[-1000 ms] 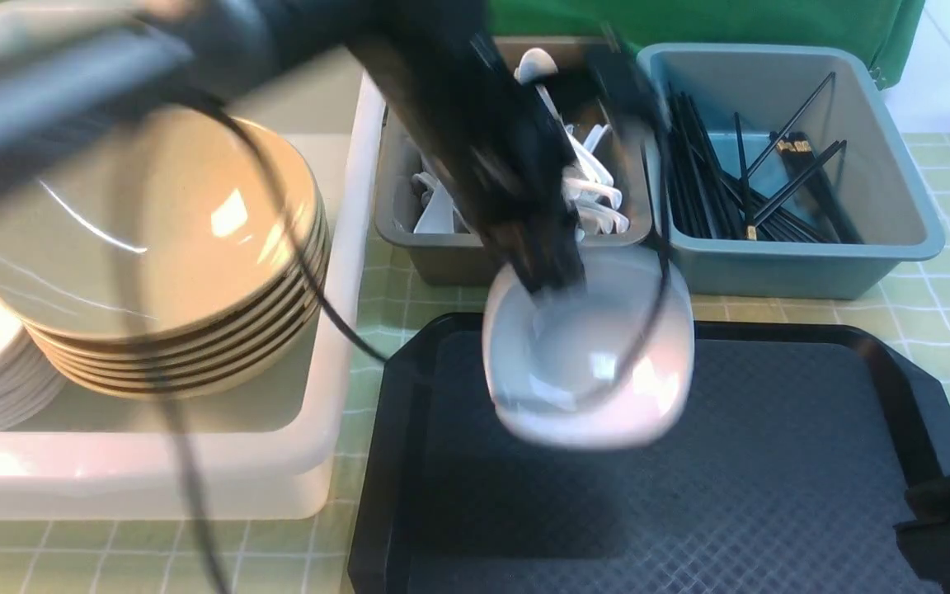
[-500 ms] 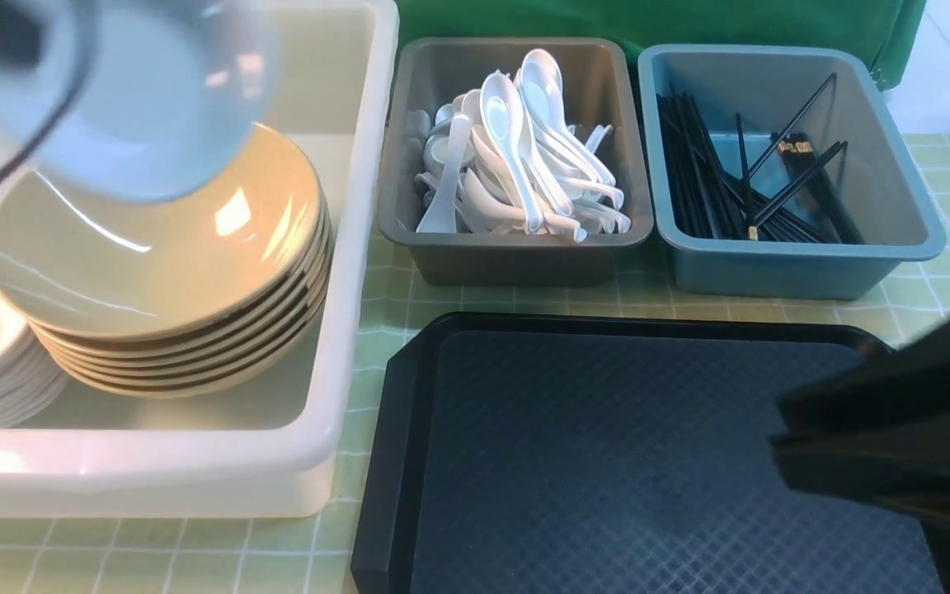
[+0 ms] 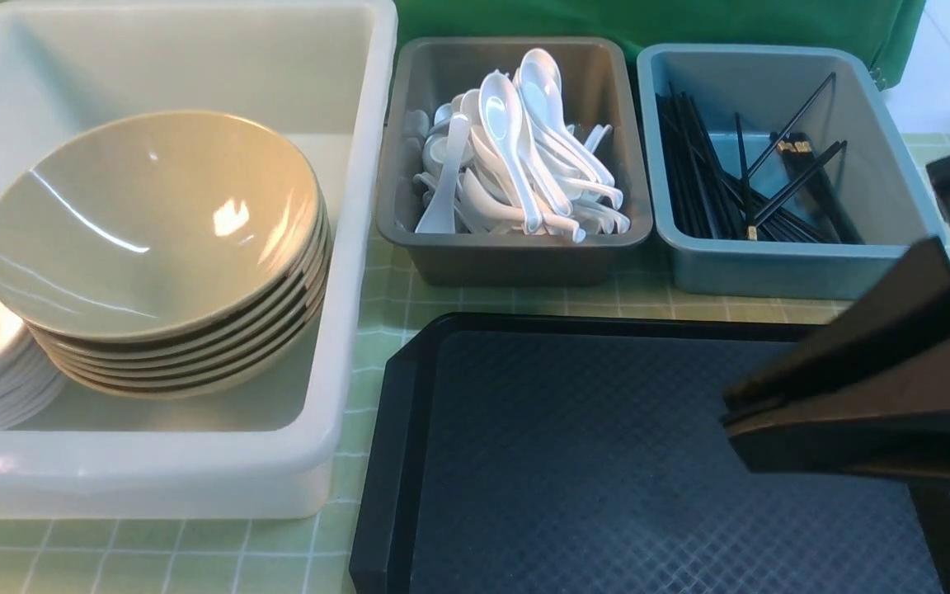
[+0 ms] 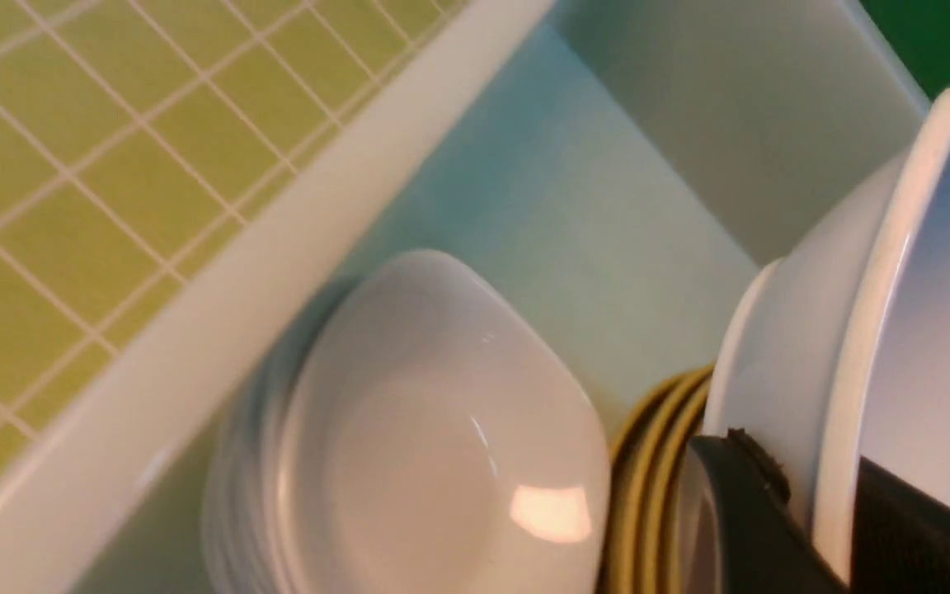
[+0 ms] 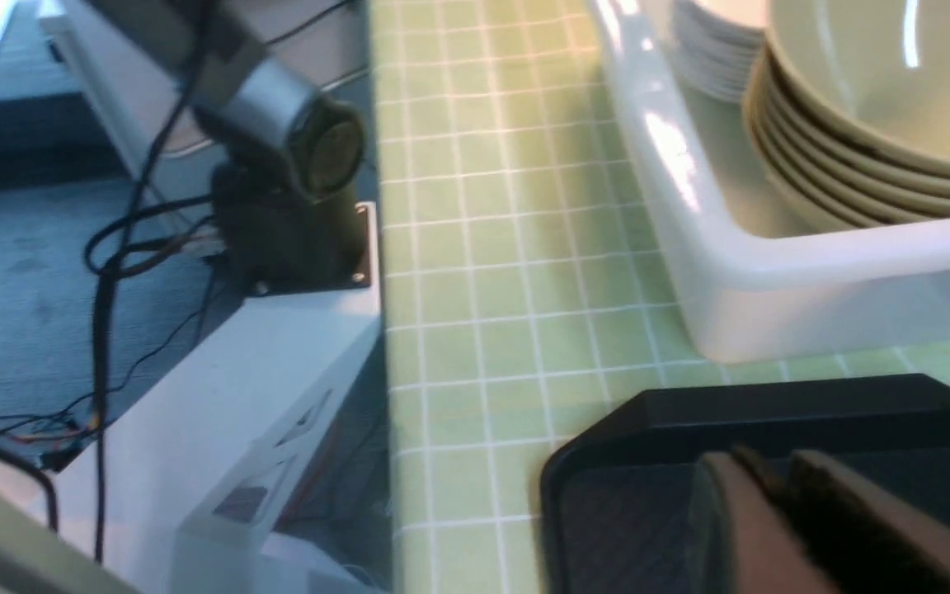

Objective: On green table put chopsticks spoon bowls plates into blue grey white boxes.

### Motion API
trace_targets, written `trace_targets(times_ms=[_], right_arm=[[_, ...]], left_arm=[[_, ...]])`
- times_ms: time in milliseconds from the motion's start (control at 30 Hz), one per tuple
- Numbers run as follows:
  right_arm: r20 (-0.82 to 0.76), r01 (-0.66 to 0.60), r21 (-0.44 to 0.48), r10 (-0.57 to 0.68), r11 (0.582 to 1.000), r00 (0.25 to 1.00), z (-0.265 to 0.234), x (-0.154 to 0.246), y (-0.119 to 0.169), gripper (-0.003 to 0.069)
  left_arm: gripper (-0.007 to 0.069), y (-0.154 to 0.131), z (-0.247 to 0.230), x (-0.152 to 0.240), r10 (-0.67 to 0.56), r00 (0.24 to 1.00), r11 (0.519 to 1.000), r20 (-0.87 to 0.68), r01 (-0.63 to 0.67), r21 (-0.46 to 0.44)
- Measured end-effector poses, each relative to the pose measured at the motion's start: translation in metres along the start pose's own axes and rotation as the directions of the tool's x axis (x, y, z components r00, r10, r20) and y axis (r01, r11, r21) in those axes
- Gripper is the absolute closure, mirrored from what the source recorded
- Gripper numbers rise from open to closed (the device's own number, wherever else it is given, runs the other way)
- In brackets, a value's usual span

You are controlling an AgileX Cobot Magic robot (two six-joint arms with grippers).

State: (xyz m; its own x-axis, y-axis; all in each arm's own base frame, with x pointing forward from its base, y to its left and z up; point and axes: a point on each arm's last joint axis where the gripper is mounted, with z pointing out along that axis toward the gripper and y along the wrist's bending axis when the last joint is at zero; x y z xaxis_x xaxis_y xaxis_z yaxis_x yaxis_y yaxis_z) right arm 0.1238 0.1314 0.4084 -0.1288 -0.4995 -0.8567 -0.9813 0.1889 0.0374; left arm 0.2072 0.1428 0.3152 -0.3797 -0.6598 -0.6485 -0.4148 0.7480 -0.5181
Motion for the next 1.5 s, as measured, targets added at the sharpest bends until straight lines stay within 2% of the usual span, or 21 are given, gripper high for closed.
trace_targets(times_ms=[233, 467, 700, 833, 933, 967, 1000, 1033, 1067, 1133, 1233, 1400, 1467, 1500], right_arm=[[-0.003, 0.002, -0.003, -0.002, 1.0, 1.0, 0.0, 0.0, 0.0, 0.0637], [-0.007, 0.004, -0.001, -0.004, 1.0, 1.0, 0.0, 0.0, 0.0, 0.0637], [-0.01, 0.004, -0.003, -0.004, 1.0, 1.0, 0.0, 0.001, 0.0, 0.0635], [-0.01, 0.004, -0.003, -0.004, 1.0, 1.0, 0.0, 0.001, 0.0, 0.0634], [-0.01, 0.004, -0.004, -0.004, 1.0, 1.0, 0.0, 0.001, 0.001, 0.0634], [-0.01, 0.004, -0.004, -0.004, 1.0, 1.0, 0.0, 0.001, 0.001, 0.0634], [-0.01, 0.004, -0.004, -0.004, 1.0, 1.0, 0.0, 0.001, 0.001, 0.0634], [-0.01, 0.004, -0.004, -0.004, 1.0, 1.0, 0.0, 0.001, 0.001, 0.0634], [-0.011, 0.005, -0.003, -0.005, 1.0, 1.0, 0.0, 0.001, 0.0, 0.0634], [-0.012, 0.005, -0.003, -0.005, 1.0, 1.0, 0.0, 0.001, 0.0, 0.0633], [-0.014, 0.004, -0.006, -0.004, 1.0, 1.0, 0.0, 0.001, 0.0, 0.063], [-0.029, -0.005, -0.009, 0.004, 1.0, 1.0, 0.004, 0.002, -0.004, 0.0623], [-0.032, -0.018, 0.008, 0.018, 1.0, 0.999, 0.009, 0.005, -0.009, 0.0622], [-0.032, -0.028, 0.024, 0.029, 0.999, 0.999, 0.012, 0.007, -0.013, 0.0622]], left_arm=[[0.061, 0.014, 0.008, -0.004, 0.043, 0.999, 0.994, 0.03, -0.04, -0.099], [0.061, 0.031, 0.044, 0.005, -0.019, 0.996, 0.995, -0.092, 0.01, -0.098], [0.0587, 0.032, 0.068, 0.012, -0.06, 0.988, 0.994, -0.143, 0.047, -0.094], [0.0496, 0.032, 0.07, 0.014, -0.076, 0.985, 0.992, -0.152, 0.06, -0.111], [0.0365, 0.032, 0.07, 0.016, -0.084, 0.981, 0.99, -0.174, 0.063, -0.124], [0.0299, 0.032, 0.069, 0.016, -0.095, 0.98, 0.989, -0.176, 0.072, -0.131], [0.0289, 0.032, 0.069, 0.017, -0.096, 0.979, 0.989, -0.178, 0.073, -0.131], [0.0219, 0.031, 0.068, 0.017, -0.11, 0.978, 0.987, -0.178, 0.086, -0.136], [0.02, 0.031, 0.068, 0.017, -0.113, 0.977, 0.987, -0.178, 0.089, -0.137], [0.0092, 0.029, 0.063, 0.016, -0.132, 0.976, 0.984, -0.174, 0.108, -0.142], [-0.003, 0.024, 0.05, 0.014, -0.077, 0.984, 0.984, -0.16, 0.049, -0.173], [-0.0038, 0.015, 0.024, 0.01, 0.058, 0.992, 0.973, -0.112, -0.082, -0.217], [-0.0038, 0.003, 0.014, 0.01, 0.099, 0.992, 0.973, -0.082, -0.114, -0.203], [-0.0038, -0.01, 0.011, 0.012, 0.143, 0.987, 0.974, -0.074, -0.153, -0.167]])
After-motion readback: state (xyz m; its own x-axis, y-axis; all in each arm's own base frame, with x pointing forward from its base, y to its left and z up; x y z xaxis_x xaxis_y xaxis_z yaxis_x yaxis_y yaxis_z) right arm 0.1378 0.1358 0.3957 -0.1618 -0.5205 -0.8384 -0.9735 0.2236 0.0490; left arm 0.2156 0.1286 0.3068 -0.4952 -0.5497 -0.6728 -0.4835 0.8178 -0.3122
